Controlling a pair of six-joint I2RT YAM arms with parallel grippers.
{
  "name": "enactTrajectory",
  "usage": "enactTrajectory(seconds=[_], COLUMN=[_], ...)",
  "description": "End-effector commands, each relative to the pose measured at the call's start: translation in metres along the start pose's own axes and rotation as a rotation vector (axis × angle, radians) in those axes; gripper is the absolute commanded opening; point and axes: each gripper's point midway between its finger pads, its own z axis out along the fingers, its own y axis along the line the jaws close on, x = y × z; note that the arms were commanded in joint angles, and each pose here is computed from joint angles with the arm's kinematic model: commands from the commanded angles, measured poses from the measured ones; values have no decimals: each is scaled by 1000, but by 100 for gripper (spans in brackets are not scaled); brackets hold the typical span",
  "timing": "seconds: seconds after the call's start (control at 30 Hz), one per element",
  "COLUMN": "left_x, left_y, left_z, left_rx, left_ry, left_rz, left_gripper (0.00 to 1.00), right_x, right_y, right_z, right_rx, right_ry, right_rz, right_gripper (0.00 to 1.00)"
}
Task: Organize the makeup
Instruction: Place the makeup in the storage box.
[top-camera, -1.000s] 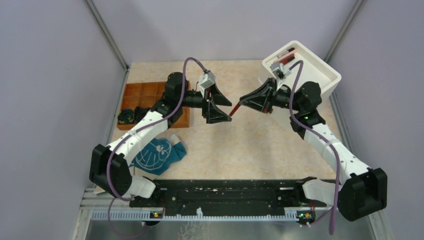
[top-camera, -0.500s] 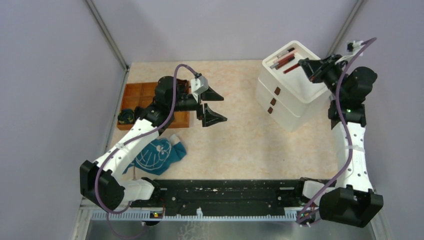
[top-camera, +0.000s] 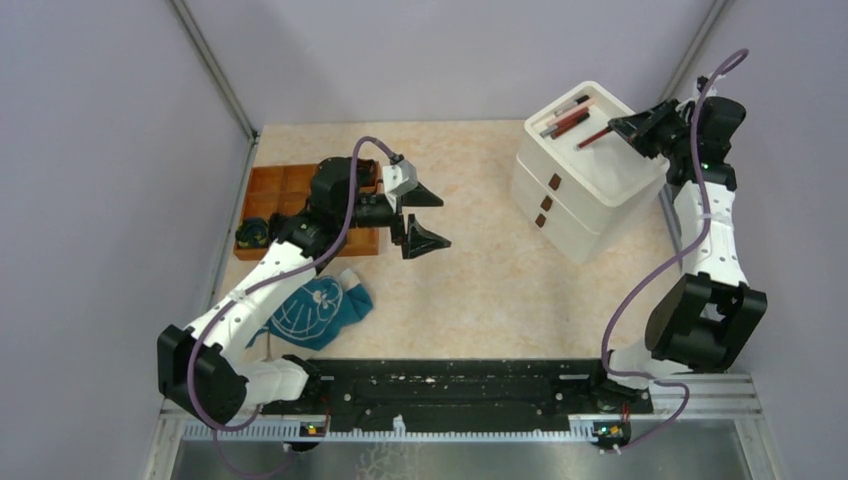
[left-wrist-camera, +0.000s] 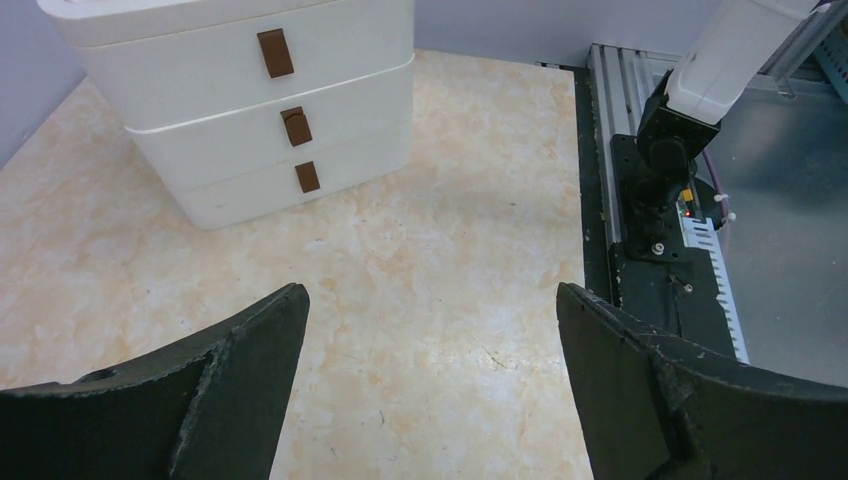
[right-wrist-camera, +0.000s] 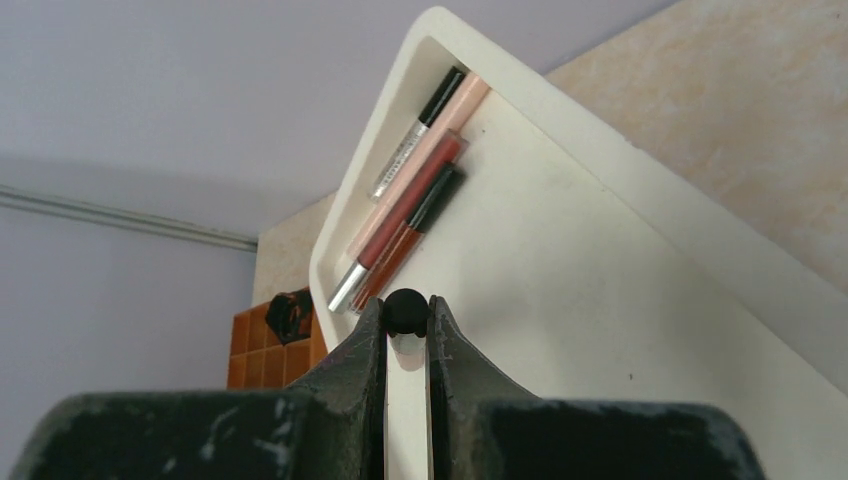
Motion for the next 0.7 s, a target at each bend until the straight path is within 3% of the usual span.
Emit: enactTrajectory(seconds=[0.0, 0.17, 0.43, 0.67], left_x=[-10, -8, -7, -6], left_y=[-5, -6, -6, -6], left_z=[-6, -5, -6, -6], left_rx=[-1, 3, 1, -1], left_ry=[-28, -28, -28, -26], left_rz=[71, 70, 69, 71], left_gripper=[99, 99, 99, 99], right_x=[-5, 6, 16, 19], right_y=[2, -9, -17, -19], right_z=[9, 26, 47, 53], right_rx=[-6, 2, 31, 47], right_ry=[28, 80, 124, 135], right_rz=[47, 76, 72, 61], right_gripper=[0, 2, 25, 36])
